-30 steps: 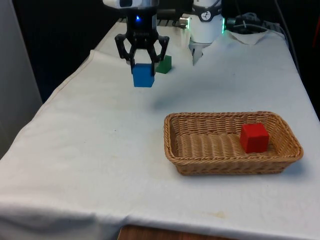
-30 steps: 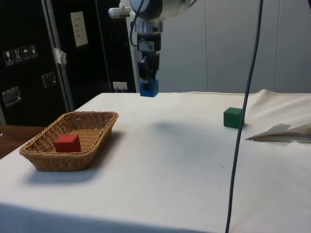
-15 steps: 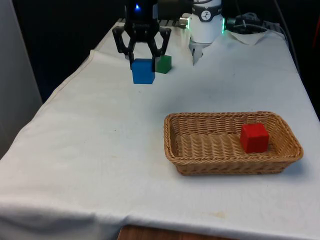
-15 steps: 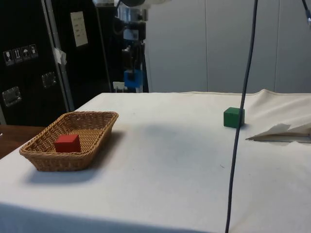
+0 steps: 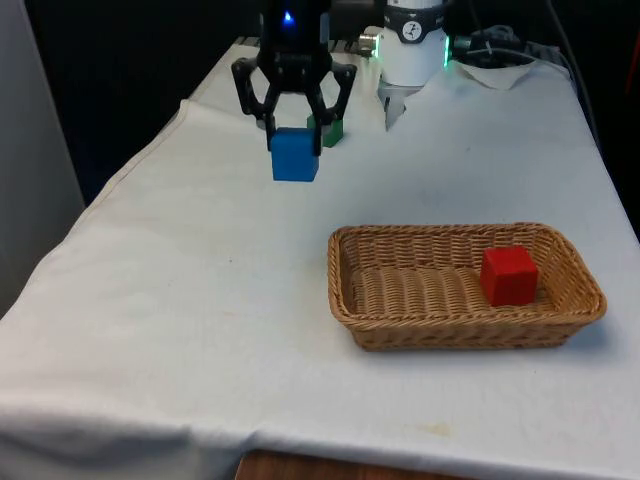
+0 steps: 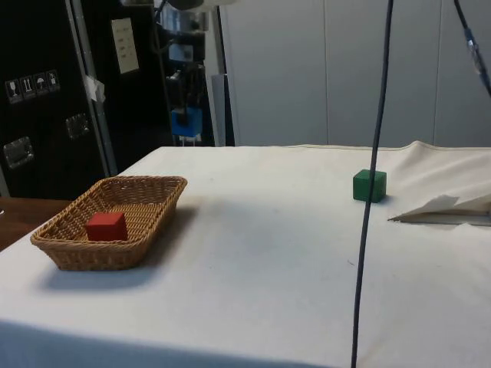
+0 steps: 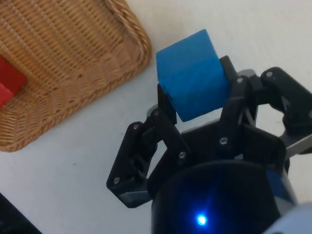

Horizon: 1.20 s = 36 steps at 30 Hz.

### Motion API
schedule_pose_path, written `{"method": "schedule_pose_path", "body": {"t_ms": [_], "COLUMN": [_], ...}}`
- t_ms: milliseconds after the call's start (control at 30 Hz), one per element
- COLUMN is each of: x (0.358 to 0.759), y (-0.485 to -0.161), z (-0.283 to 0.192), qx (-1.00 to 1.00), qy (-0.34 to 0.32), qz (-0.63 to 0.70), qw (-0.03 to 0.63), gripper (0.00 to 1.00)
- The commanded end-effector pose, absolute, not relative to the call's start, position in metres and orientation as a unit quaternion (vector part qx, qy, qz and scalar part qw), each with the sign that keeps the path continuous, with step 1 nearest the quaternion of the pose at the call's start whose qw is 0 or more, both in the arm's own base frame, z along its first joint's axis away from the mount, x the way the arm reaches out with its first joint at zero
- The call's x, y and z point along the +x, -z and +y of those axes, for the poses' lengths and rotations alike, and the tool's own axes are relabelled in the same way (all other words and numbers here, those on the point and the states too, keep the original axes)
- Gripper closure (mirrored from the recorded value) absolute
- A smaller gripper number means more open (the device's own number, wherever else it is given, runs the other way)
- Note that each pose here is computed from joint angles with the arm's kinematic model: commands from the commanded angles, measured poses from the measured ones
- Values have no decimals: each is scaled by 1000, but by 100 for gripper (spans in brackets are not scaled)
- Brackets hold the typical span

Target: Pick up exactly two blocks and place them into the basket.

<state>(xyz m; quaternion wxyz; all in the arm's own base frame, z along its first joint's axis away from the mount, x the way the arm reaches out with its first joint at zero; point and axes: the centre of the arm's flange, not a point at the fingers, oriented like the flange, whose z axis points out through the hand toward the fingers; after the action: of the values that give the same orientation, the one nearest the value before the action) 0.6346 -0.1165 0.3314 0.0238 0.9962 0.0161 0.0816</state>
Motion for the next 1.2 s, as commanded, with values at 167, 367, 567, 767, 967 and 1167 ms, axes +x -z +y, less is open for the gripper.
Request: {"method": "schedule_pose_path", "body": {"t_ms": [167,367,567,767,967,1167], "x": [651,661,677,687,695,702], "y": [-331,-331,-326,-318,-303,-276], "z": [-100,-87,-65,-51,-37,-14], "qx": [996,995,994,994,994,994], "qy": [-83,-90,-90,-91,-88,-84], "qz": [18,22,25,29,36,45], "qw": [35,39,53,57,55,61], "gripper": [98,98,98,98,98,98]}}
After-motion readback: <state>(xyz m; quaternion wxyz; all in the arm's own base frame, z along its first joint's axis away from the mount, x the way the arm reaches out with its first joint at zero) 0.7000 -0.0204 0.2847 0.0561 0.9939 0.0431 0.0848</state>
